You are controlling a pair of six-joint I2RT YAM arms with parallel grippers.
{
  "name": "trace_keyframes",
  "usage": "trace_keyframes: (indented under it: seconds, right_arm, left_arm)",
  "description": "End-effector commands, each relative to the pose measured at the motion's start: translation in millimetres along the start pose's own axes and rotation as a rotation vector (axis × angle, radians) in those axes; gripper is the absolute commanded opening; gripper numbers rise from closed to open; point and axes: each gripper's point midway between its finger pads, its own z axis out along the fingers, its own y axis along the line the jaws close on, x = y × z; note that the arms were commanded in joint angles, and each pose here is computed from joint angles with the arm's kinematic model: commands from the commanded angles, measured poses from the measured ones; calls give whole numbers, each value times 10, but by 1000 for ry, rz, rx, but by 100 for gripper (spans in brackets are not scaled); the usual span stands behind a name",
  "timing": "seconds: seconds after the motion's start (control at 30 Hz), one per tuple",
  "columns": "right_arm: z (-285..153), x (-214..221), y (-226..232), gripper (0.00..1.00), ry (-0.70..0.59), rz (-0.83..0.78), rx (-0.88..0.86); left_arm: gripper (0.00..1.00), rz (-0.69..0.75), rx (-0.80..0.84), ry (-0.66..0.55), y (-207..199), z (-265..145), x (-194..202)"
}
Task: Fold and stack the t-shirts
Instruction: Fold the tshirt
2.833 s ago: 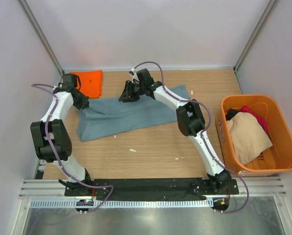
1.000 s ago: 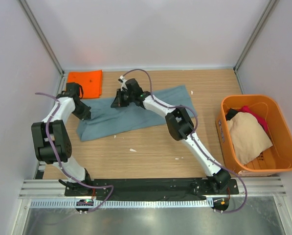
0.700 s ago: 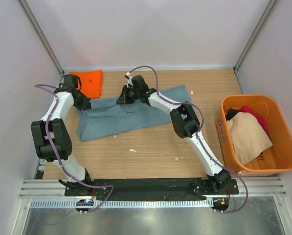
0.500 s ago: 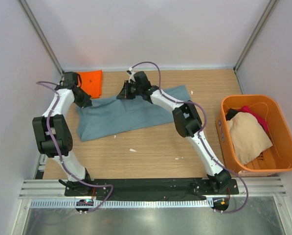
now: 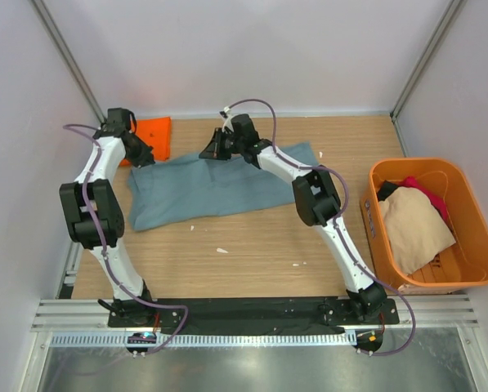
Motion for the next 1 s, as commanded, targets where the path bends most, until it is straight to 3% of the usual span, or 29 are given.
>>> trace_keyframes:
  seconds: [0.0,0.27,0.53,0.97]
  right_arm:
    - [-71,-361,266,1,-82,-44,-79]
    - [-23,-299,174,2,-57,-8,-101]
    - [-1,-265,163,2,-51,16,-114]
    - [57,-217,109,3,-49,82,-122]
  left_arm:
    - [0,7,22,-55,-138,-79,-215]
    - [0,-17,-52,-83,-23,-220,-263]
    - [0,-68,-79,-246,47,-761,-376]
    - [0,-50,-116,-218,140,-608,-298]
